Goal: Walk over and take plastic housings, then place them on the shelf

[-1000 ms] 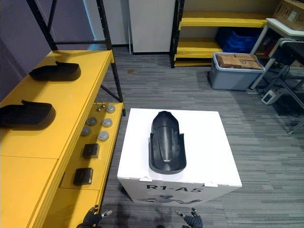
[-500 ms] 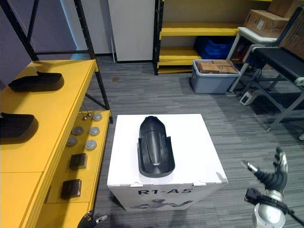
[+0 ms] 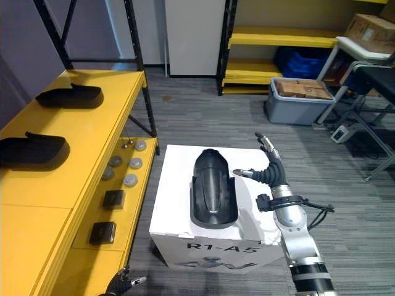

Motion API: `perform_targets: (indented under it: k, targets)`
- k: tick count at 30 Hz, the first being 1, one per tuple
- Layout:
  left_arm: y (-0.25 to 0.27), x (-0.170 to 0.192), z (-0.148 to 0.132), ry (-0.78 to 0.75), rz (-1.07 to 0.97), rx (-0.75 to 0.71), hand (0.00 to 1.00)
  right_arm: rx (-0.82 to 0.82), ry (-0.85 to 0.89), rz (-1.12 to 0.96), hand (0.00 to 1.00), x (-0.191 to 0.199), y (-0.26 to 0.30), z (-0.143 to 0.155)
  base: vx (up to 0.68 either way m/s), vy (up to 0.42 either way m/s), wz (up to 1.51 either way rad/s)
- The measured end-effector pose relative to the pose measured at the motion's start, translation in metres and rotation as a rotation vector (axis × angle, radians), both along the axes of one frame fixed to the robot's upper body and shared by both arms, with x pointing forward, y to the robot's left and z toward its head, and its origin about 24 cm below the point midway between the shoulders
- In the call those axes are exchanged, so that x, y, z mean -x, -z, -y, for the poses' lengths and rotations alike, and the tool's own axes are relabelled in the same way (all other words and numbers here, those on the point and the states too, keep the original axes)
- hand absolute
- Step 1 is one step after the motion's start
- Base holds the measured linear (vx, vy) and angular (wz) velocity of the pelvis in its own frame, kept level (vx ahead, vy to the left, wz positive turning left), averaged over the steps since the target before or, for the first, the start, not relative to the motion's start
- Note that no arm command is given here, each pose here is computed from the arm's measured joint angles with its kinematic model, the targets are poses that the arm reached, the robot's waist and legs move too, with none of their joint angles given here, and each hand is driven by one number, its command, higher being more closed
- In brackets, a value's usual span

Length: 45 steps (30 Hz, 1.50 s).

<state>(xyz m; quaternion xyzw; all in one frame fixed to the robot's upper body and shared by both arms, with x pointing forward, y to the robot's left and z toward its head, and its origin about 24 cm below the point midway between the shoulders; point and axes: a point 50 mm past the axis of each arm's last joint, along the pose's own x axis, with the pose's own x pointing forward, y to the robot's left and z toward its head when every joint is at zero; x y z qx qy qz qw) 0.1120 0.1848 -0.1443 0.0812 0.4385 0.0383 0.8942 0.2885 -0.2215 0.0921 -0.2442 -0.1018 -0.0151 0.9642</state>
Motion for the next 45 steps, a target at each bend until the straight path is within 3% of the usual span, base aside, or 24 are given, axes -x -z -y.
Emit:
perform_targets:
  k: [10,24,25,34,45]
  targets:
    - [0.002,-0.004,0.004,0.004,-0.012,-0.019,0.0,0.057,0.255,-0.154,0.0,0.002,0.053,-0.014,0.04,0.016,0.08]
    - [0.001,-0.008,0.007,0.005,-0.001,-0.029,0.0,0.108,0.277,-0.296,0.0,-0.017,0.076,-0.019,-0.02,0.009,0.01]
    - [0.001,-0.009,0.007,0.004,0.0,-0.028,0.0,0.117,0.279,-0.303,1.0,-0.019,0.076,-0.02,-0.07,0.022,-0.02]
    - [0.002,-0.009,0.007,-0.01,-0.023,-0.025,0.0,0.139,0.333,-0.318,1.0,-0.037,0.066,-0.011,-0.02,0.007,-0.01]
    - [0.002,-0.011,0.003,-0.024,-0.024,-0.03,0.0,0.111,0.297,-0.297,1.0,-0.028,0.065,-0.02,0.01,0.005,-0.01]
